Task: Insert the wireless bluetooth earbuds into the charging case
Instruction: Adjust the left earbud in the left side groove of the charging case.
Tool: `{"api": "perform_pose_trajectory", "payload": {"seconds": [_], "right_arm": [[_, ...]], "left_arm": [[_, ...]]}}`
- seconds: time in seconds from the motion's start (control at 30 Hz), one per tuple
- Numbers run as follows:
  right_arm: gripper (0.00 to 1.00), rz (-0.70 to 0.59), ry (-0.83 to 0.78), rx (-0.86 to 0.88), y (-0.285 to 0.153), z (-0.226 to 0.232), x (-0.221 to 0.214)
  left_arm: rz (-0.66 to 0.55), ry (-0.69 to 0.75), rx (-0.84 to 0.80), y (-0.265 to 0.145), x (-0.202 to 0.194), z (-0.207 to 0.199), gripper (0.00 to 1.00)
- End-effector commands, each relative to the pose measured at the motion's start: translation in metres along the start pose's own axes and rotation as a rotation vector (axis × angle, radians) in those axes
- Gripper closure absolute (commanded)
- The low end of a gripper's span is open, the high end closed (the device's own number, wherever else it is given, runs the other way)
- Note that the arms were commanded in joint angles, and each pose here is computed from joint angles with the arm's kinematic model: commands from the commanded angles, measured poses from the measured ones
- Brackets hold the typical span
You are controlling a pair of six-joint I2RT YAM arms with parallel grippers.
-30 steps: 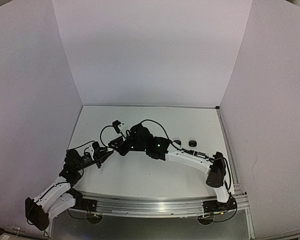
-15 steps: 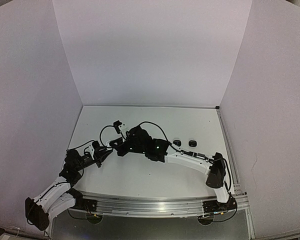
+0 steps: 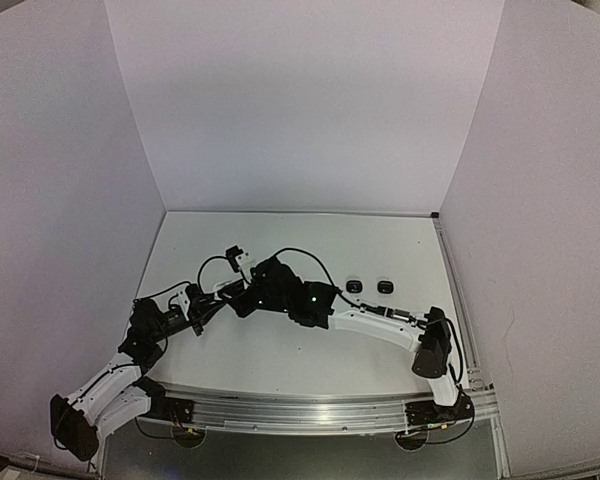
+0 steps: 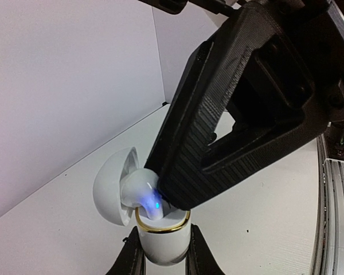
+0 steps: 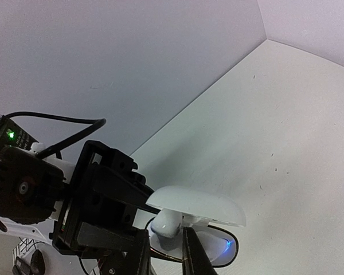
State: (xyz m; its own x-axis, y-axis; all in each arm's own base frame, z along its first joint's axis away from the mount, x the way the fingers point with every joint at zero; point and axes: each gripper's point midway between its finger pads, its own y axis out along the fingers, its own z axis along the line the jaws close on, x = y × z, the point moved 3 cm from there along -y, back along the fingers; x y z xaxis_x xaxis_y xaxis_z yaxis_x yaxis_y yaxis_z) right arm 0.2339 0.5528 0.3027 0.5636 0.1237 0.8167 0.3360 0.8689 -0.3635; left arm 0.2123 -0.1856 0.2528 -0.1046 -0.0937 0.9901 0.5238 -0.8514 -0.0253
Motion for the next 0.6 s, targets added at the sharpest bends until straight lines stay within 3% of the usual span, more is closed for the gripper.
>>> {"api": "perform_pose_trajectory", "payload": {"seconds": [0.0,0.23,0.57], "right_arm": [[0.81,-0.059,0.004,-0.037,-0.014,0.004,0.022],[0.76,-0.103,-0.052,-0.079,-0.018,0.006,0.033],[0.73,-0.039,-0.096,-0.088,-0.001,0.003,0.020]], "left_arm": [[-0.061,0.109,0.037,0.002,0.026,0.008,1.00],[-0.042,0.147,0.039,0.003,0.020,0.009,1.00],[-0.047,0.149,0.022,0.003,0.021,0.006,1.00]]}}
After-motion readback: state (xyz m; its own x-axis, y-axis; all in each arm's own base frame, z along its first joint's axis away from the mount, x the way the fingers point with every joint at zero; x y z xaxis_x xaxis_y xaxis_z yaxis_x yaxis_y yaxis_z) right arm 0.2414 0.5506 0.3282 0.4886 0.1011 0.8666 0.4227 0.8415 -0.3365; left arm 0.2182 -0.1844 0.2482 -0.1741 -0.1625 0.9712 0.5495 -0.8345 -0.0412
